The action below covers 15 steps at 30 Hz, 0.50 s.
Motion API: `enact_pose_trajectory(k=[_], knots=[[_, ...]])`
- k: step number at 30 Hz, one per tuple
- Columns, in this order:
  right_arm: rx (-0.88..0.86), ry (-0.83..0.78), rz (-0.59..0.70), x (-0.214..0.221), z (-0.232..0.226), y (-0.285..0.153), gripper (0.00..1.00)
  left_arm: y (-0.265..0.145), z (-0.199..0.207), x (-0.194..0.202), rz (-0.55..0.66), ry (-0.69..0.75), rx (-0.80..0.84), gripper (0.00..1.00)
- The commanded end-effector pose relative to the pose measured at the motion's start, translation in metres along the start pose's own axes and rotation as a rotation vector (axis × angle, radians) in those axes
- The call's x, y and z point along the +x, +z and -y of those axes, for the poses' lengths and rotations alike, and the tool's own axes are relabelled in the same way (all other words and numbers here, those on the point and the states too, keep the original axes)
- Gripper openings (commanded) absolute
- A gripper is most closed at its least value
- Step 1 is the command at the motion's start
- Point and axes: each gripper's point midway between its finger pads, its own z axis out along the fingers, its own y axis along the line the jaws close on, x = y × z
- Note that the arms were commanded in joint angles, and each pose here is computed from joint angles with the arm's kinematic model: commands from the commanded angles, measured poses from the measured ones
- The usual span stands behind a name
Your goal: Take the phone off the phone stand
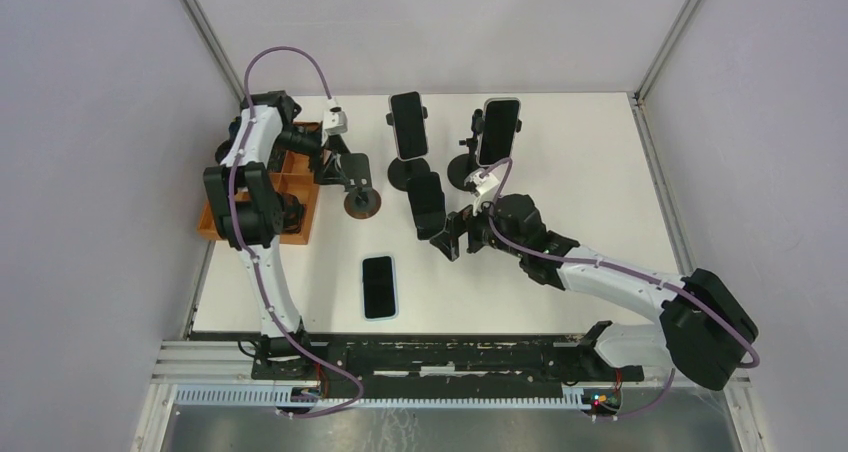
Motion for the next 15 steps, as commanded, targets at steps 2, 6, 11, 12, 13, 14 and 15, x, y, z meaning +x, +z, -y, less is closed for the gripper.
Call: enact_pose_trajectory(k=[2, 6, 11, 12, 13, 14, 15], knots=[[0.090, 0.022, 0.064, -0.023, 0.013, 0.018, 0.98, -0.021, -0.009, -0.021, 0.000, 0.036, -0.087, 1.00], [0.187, 0.029, 0.083, -0.032, 0.026, 0.038, 0.98, -0.039, -0.001, -0.048, 0.010, -0.104, -0.143, 1.00], [0.273, 0.012, 0.100, -0.044, 0.039, 0.060, 0.98, -0.058, 0.029, -0.061, -0.050, -0.220, -0.157, 1.00], [0.277, 0.013, 0.108, -0.047, 0.040, 0.063, 0.98, -0.060, 0.036, -0.062, -0.064, -0.251, -0.162, 1.00], [0.283, 0.013, 0.108, -0.047, 0.041, 0.066, 0.98, -0.064, 0.043, -0.064, -0.073, -0.287, -0.172, 1.00], [0.291, 0.012, 0.108, -0.047, 0.043, 0.069, 0.98, -0.066, 0.049, -0.065, -0.079, -0.314, -0.173, 1.00], [0.303, 0.013, 0.104, -0.046, 0.046, 0.072, 0.98, -0.067, 0.058, -0.066, -0.085, -0.334, -0.165, 1.00]])
